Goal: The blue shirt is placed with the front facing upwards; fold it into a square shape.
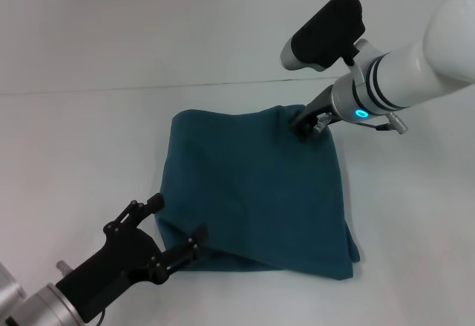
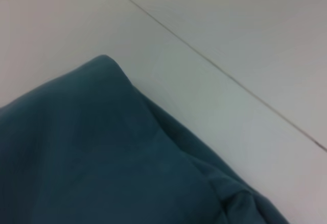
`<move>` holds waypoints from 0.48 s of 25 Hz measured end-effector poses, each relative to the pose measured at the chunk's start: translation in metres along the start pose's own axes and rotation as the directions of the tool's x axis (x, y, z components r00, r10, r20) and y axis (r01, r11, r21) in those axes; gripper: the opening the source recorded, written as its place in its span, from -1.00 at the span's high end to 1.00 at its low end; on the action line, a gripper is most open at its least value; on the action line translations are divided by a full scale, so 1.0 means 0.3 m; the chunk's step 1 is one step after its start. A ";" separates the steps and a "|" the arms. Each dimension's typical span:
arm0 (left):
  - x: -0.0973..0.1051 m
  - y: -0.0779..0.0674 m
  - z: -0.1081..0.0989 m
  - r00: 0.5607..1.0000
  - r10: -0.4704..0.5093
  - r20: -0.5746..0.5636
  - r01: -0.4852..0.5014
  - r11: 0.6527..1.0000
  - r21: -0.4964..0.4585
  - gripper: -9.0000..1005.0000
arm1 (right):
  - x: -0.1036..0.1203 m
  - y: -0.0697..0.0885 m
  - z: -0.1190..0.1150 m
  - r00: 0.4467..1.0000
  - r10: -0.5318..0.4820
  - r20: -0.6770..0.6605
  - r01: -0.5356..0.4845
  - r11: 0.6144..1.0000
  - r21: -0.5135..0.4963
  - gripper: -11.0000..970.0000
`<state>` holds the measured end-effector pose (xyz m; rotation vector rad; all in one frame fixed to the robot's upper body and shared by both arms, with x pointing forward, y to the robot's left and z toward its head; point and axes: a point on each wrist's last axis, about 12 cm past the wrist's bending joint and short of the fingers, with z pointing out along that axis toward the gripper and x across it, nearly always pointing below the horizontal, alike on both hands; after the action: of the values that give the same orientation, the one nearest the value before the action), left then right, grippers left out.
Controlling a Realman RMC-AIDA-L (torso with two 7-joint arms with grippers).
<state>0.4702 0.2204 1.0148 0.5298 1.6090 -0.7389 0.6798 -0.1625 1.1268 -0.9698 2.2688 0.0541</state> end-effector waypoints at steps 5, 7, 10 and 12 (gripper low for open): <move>0.005 -0.001 -0.003 1.000 0.000 -0.005 0.000 1.000 0.000 -0.86 | -0.014 -0.008 0.000 1.000 0.000 0.018 0.000 1.000 0.020 0.96; 0.010 -0.001 -0.009 1.000 0.008 -0.010 -0.008 1.000 -0.003 -0.86 | -0.019 -0.007 -0.001 1.000 0.008 0.022 -0.008 1.000 0.014 0.96; 0.014 -0.003 -0.015 1.000 0.016 -0.013 -0.016 1.000 -0.007 -0.86 | -0.022 -0.001 -0.006 0.999 0.016 0.029 -0.016 1.000 0.000 0.96; 0.020 -0.007 -0.022 0.999 0.026 -0.018 -0.027 1.000 -0.007 -0.86 | -0.020 0.002 -0.019 0.998 0.046 0.040 -0.045 0.999 -0.025 0.96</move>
<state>0.4633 0.2232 1.0096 0.5524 1.6174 -0.7098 0.6794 -0.1600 1.1349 -0.9214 2.2572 0.1198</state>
